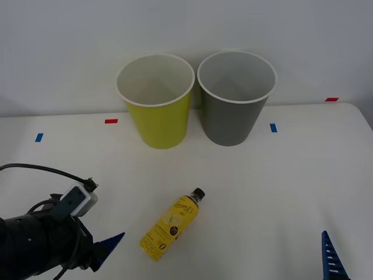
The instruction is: Put cans in the gray bin and PET bottles in the light green bin.
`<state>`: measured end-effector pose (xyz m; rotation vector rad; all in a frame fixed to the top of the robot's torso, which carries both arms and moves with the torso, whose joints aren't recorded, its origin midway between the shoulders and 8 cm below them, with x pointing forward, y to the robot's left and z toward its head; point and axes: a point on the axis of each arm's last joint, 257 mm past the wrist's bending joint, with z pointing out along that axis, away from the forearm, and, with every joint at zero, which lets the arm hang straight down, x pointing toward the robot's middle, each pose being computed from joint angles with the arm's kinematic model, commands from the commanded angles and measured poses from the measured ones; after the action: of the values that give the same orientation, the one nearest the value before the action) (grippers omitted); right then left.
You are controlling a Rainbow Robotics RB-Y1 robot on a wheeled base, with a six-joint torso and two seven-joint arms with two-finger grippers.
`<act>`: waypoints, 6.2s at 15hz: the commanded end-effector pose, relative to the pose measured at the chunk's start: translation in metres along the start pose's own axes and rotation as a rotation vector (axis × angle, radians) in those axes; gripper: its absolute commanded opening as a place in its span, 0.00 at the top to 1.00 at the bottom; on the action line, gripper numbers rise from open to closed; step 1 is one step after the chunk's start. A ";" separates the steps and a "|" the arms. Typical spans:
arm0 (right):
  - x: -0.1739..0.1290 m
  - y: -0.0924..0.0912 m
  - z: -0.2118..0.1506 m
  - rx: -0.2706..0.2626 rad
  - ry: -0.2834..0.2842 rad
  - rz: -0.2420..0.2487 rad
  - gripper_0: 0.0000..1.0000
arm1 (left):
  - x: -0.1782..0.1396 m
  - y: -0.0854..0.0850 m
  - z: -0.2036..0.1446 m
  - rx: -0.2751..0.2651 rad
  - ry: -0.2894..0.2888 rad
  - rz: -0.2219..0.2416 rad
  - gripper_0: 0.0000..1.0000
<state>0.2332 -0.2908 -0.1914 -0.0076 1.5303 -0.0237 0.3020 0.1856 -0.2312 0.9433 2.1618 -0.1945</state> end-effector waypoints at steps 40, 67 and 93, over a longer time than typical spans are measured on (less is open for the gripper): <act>0.000 0.000 0.000 0.000 0.000 0.000 0.00 | -0.050 -0.046 0.051 -0.052 0.202 -0.013 0.00; 0.000 0.000 0.000 0.000 0.000 0.000 0.00 | -0.083 -0.062 0.091 -0.015 0.200 -0.088 0.00; 0.000 0.000 0.000 0.000 0.000 0.000 0.00 | -0.064 -0.080 0.133 -0.032 0.364 -0.250 0.00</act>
<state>0.2332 -0.2908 -0.1914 -0.0077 1.5303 -0.0237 0.3530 0.0357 -0.2905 0.7363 2.6003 -0.1262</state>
